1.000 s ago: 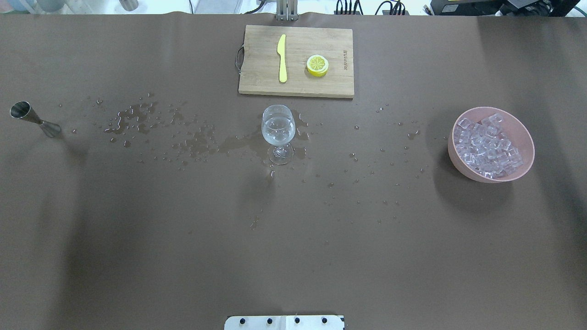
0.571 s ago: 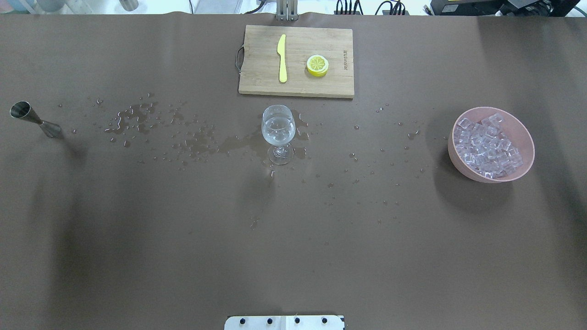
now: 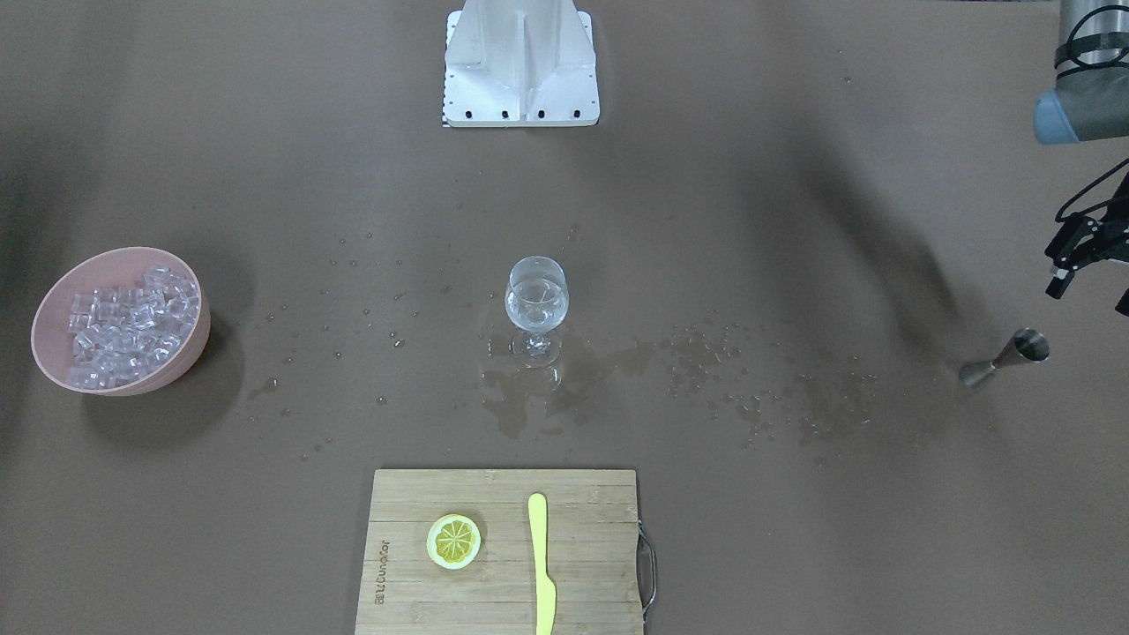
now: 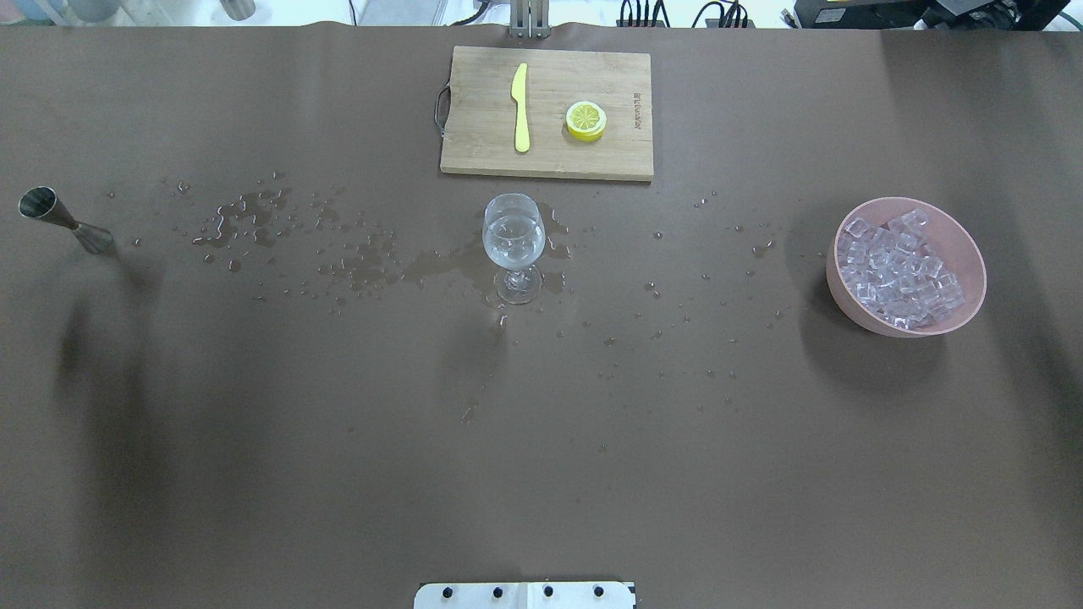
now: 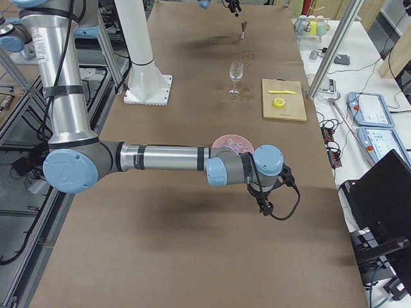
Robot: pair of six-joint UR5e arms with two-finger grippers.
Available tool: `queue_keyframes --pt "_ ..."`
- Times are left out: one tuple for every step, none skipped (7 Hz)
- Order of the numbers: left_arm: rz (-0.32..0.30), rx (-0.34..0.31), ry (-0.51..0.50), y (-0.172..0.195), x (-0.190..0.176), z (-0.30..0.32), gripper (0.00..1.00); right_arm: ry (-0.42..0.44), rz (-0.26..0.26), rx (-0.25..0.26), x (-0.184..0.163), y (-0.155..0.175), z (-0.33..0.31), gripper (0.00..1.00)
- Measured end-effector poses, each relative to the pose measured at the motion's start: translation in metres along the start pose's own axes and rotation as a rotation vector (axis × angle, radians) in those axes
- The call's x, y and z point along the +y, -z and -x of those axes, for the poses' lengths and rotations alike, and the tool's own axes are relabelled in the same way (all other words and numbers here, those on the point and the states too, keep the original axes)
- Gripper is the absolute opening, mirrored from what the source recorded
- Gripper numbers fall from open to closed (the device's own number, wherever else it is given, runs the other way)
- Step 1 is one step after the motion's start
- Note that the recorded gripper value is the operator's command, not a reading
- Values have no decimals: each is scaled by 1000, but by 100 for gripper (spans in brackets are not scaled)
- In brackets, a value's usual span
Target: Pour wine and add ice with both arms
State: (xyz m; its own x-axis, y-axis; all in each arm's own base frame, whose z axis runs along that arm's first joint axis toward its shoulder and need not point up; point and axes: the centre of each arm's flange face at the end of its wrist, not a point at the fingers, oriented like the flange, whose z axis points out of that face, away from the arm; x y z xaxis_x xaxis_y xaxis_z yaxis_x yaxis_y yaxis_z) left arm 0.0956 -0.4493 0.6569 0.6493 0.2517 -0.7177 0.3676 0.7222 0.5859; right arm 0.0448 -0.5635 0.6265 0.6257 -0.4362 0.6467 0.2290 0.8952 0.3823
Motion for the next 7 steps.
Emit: queue_keyframes --pt "-28 -5 23 -12 12 -13 95 0 1 0 0 0 0 100" --pt "-40 -6 30 -20 20 -21 96 -1 1 0 0 -1 0 100" --pt "-45 -6 31 -24 24 -26 95 -1 1 0 1 -1 0 100" --pt "-52 -14 25 -28 28 -32 95 -1 1 -1 1 -1 0 100" --pt "-65 -28 17 -35 33 -39 95 -1 1 -1 1 -1 0 100" --pt "-86 -56 20 -45 37 -43 95 0 0 -2 1 0 0 100" --pt "-119 -92 30 -58 42 -46 95 0 -1 -3 0 0 1 100"
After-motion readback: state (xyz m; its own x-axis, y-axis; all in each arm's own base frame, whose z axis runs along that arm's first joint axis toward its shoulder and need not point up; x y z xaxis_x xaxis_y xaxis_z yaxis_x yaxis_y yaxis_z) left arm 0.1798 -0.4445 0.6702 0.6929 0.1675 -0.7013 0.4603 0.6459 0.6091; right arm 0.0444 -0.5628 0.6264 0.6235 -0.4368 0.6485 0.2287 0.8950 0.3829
